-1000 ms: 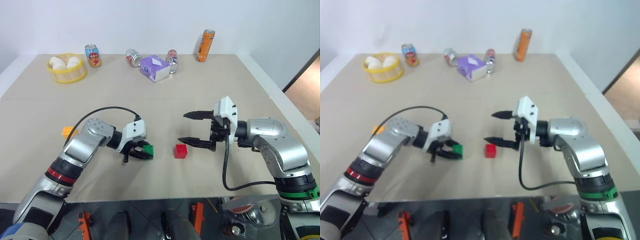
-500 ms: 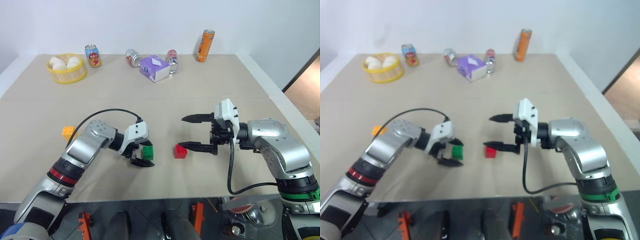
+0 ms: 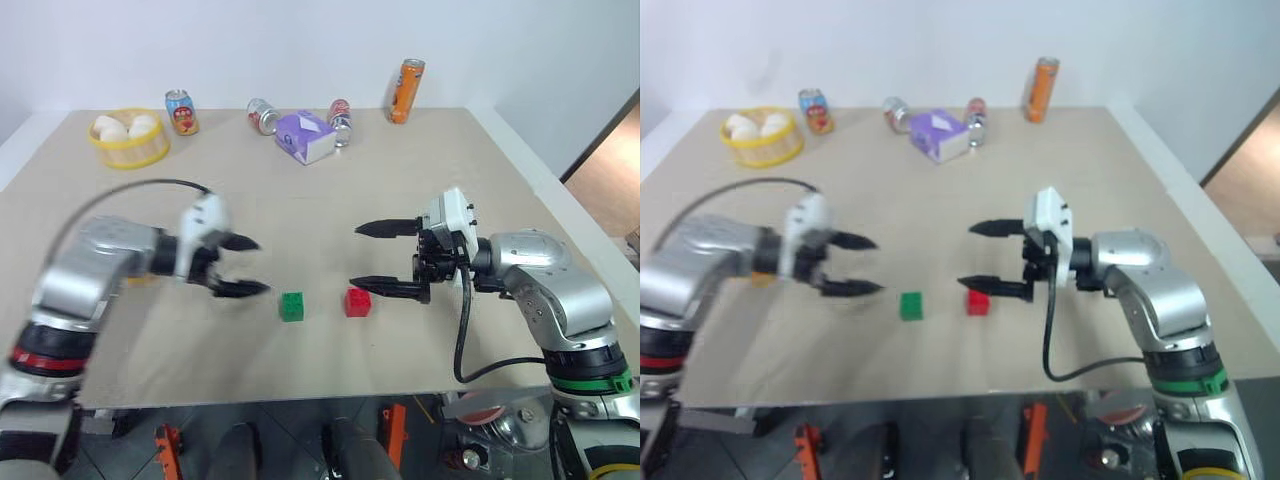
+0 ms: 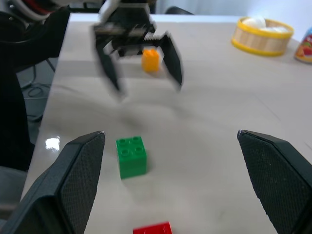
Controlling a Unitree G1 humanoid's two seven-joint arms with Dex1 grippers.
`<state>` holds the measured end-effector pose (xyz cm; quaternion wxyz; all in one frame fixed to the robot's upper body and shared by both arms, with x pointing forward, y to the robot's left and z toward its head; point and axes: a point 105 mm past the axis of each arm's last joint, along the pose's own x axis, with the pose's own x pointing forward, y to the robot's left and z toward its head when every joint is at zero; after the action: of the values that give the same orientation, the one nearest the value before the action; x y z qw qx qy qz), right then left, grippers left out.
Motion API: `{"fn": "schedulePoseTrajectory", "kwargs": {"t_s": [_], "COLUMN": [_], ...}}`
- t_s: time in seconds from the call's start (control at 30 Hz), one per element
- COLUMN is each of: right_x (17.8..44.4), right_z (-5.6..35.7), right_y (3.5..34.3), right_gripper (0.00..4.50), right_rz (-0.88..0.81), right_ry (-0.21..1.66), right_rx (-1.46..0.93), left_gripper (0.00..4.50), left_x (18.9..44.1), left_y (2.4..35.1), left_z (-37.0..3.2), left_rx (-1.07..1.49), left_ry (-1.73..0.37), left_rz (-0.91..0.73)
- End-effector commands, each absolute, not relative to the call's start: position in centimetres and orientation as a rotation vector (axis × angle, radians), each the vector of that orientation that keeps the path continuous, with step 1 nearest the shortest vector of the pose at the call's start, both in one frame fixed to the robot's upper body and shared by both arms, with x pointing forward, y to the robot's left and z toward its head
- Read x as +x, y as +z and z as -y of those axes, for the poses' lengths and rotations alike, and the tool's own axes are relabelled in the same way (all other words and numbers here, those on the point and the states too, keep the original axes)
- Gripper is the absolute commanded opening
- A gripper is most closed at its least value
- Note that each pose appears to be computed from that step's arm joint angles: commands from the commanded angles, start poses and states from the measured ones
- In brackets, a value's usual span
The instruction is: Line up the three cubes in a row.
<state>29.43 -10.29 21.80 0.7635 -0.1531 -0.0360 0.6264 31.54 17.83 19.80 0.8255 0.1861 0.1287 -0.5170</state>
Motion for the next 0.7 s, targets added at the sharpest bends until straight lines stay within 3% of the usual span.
{"fn": "schedulePoseTrajectory", "kwargs": {"t_s": [0.03,0.17,0.4,0.7], "right_x": [29.9,30.6,31.2,33.6], "right_z": [9.6,8.4,6.5,5.0], "right_y": [23.1,23.6,23.4,21.7], "right_gripper": [4.5,4.5,4.5,4.5], "right_rz": [0.144,0.191,0.218,0.169], "right_ry": [1.379,1.384,1.443,1.507], "right_rx": [-0.355,-0.351,-0.32,-0.327], "left_gripper": [4.47,4.47,4.47,4.47], "left_x": [32.7,33.3,30.3,30.4], "left_y": [22.4,22.8,18.4,16.0], "left_z": [-23.9,-28.9,-28.4,-29.2], "left_rx": [0.398,0.358,0.172,0.05], "left_ry": [-0.824,-0.496,-0.258,0.034], "left_rz": [-0.212,-0.172,-0.157,-0.088]}}
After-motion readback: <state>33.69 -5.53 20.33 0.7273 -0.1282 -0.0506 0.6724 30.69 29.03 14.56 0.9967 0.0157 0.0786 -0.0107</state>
